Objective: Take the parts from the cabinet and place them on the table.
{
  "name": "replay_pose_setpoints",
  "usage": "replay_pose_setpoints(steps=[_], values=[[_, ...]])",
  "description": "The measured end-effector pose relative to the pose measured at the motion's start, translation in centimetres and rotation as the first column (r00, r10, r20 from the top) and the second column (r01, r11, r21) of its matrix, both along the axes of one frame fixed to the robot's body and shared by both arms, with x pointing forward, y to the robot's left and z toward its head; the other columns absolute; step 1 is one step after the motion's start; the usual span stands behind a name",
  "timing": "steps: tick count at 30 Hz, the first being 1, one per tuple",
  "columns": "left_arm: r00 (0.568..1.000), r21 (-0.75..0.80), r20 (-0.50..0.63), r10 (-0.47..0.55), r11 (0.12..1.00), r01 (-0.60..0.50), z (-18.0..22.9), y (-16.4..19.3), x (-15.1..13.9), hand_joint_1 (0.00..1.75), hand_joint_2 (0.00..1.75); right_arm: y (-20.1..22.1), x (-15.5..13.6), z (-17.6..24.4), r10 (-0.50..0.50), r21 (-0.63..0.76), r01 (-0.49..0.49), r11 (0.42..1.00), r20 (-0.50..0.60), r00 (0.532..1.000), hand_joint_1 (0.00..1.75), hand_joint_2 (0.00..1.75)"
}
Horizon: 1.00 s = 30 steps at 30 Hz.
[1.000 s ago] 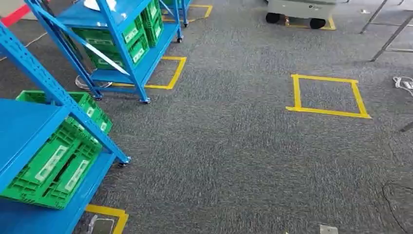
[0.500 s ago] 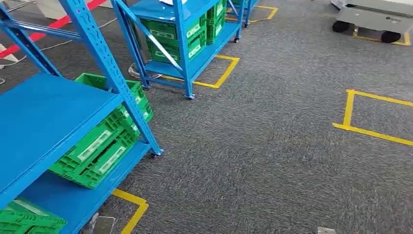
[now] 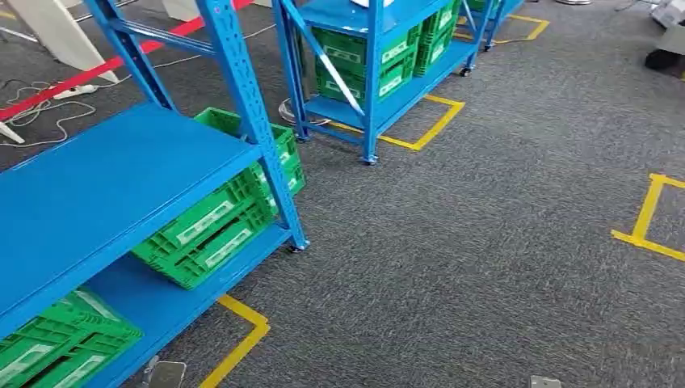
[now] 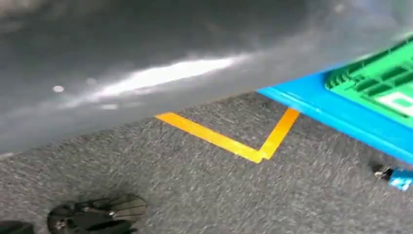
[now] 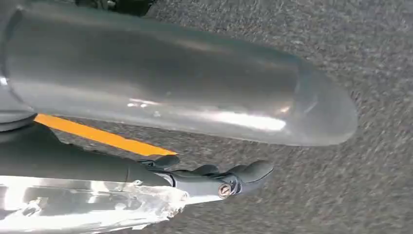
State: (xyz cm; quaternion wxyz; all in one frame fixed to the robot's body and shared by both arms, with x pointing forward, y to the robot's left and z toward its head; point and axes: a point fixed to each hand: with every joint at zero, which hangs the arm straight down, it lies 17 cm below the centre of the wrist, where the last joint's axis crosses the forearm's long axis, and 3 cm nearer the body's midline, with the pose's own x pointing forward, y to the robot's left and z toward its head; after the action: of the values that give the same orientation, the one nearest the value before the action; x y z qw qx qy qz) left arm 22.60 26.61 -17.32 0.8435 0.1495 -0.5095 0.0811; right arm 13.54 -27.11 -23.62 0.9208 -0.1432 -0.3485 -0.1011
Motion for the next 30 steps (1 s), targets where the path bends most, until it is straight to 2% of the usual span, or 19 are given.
replay_pose_setpoints(steps=[30], values=[[1.000,0.033,-0.012,-0.016,0.999,0.017,-0.22,0.75,-0.56,0.00,0.00,0.31,-0.25,-0.05,-0.006,0.008,0.006,1.000,-0.005,1.000,0.00,0.00]])
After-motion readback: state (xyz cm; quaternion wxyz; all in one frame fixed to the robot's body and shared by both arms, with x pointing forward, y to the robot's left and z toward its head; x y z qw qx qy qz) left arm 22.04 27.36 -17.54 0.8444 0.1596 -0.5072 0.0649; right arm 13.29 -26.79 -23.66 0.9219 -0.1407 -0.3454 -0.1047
